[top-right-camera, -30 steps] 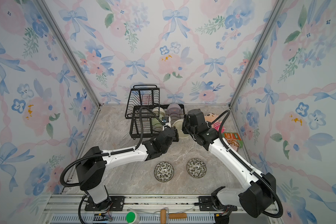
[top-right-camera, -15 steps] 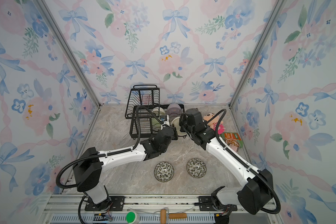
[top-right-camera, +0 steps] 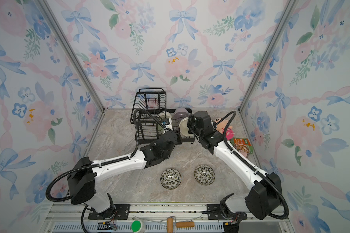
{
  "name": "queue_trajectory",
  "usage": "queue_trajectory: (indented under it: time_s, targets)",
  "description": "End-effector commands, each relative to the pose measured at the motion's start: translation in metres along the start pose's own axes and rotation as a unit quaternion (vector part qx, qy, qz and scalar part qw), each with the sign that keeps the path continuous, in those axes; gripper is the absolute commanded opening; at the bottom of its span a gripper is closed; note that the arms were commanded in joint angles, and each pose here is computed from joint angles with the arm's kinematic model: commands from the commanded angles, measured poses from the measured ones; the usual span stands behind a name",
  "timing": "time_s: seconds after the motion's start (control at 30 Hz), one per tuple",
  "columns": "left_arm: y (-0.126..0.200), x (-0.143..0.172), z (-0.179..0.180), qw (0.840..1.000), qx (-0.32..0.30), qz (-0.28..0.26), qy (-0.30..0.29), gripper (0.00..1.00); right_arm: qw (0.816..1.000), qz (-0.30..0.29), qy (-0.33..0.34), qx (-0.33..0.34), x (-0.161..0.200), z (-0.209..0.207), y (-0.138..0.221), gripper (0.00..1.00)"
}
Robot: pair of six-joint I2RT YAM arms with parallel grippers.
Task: Load bowls into a dish rack
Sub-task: Place the bowl in the dish rack.
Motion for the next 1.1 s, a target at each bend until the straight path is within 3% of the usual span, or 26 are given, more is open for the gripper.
queue_trajectory:
  time_s: [0.0, 0.27, 0.33, 0.4, 0.77, 1.07]
  targets:
    - [0.006, 0.004, 0.012, 1.000, -0.024, 0.010, -0.002, 0.42, 0.996, 0.028, -0.001, -0.079, 0.008, 0.024, 0.004, 0.00]
    - [0.021, 0.004, 0.030, 0.999, -0.032, 0.030, -0.014, 0.65, 0.991, 0.036, 0.021, -0.127, -0.007, 0.032, 0.010, 0.00]
    - [0.026, 0.003, 0.036, 0.998, -0.029, 0.042, -0.022, 0.77, 0.988, 0.040, 0.026, -0.144, -0.012, 0.032, 0.009, 0.00]
    - [0.031, 0.003, 0.042, 0.998, -0.017, 0.051, -0.035, 0.97, 0.984, 0.050, 0.030, -0.168, -0.015, 0.032, 0.009, 0.00]
    - [0.059, -0.016, 0.076, 0.992, 0.031, 0.061, -0.110, 0.98, 0.958, 0.094, 0.171, -0.210, -0.018, 0.020, 0.011, 0.00]
    - [0.045, -0.023, 0.079, 0.992, 0.039, 0.058, -0.105, 0.98, 0.930, 0.102, 0.220, -0.275, -0.039, -0.003, -0.015, 0.00]
Point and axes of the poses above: each gripper's point midway between its finger pads, its own y axis back along the fingers, its own z axis along the line the jaws close on, x = y × z, the point moved 10 cm from there along y, back along the fingers, and after that the axes turned 14 degrees about -y, right-handed, at the moved point
